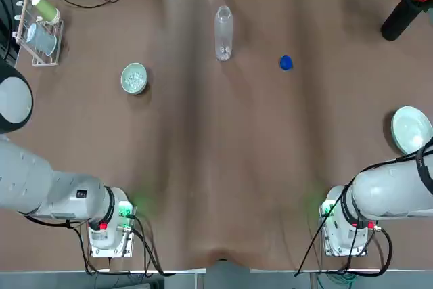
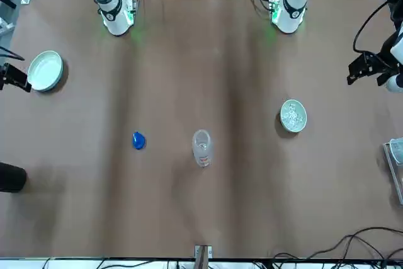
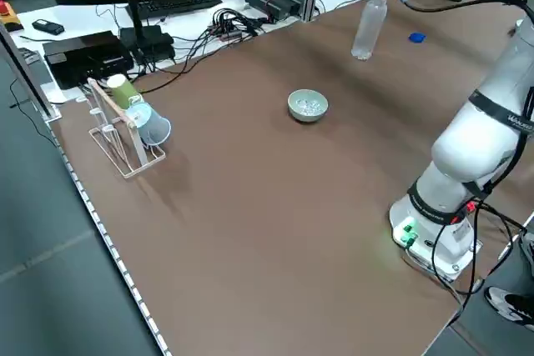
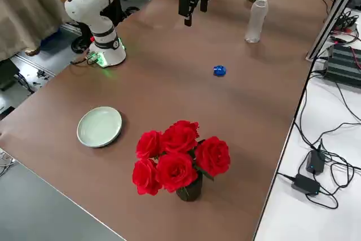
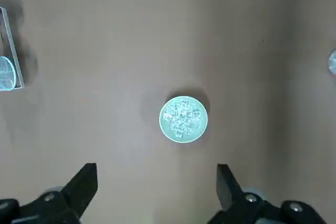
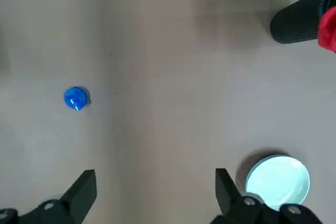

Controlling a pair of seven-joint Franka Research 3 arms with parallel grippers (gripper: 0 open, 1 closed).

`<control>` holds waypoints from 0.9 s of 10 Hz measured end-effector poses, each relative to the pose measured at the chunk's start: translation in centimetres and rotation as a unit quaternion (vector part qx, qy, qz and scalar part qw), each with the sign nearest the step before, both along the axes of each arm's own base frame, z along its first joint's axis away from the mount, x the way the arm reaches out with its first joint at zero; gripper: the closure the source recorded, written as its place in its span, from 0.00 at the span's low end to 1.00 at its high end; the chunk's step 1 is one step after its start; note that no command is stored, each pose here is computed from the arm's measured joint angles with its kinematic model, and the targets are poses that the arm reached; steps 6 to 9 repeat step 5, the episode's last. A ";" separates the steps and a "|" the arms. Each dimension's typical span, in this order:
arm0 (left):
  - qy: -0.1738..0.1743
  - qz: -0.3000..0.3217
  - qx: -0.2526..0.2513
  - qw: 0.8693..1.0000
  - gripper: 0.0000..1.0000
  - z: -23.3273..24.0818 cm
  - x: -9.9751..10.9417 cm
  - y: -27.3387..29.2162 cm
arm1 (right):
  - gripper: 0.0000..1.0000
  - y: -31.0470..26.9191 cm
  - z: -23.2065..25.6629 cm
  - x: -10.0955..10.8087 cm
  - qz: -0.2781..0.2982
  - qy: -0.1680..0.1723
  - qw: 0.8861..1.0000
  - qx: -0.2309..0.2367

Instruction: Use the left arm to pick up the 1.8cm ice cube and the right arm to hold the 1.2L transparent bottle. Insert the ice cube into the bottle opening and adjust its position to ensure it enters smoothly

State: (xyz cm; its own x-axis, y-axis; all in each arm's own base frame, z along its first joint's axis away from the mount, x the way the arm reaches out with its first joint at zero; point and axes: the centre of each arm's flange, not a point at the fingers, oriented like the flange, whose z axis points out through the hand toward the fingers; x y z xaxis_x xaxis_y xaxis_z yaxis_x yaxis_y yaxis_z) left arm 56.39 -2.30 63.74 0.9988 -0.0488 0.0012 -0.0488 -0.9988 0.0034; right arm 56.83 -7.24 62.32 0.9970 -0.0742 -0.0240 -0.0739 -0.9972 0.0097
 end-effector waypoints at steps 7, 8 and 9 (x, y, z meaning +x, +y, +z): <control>0.001 0.000 0.000 1.000 0.00 -0.1 0.0 0.0 | 0.00 0.4 0.1 0.1 0.004 -0.004 1.000 0.000; 0.001 0.000 0.000 1.000 0.00 -0.1 0.0 0.0 | 0.00 0.4 0.1 0.1 0.004 -0.004 1.000 0.000; 0.001 0.000 0.000 1.000 0.00 -0.1 0.0 0.0 | 0.00 0.4 0.1 0.1 0.004 -0.004 1.000 0.000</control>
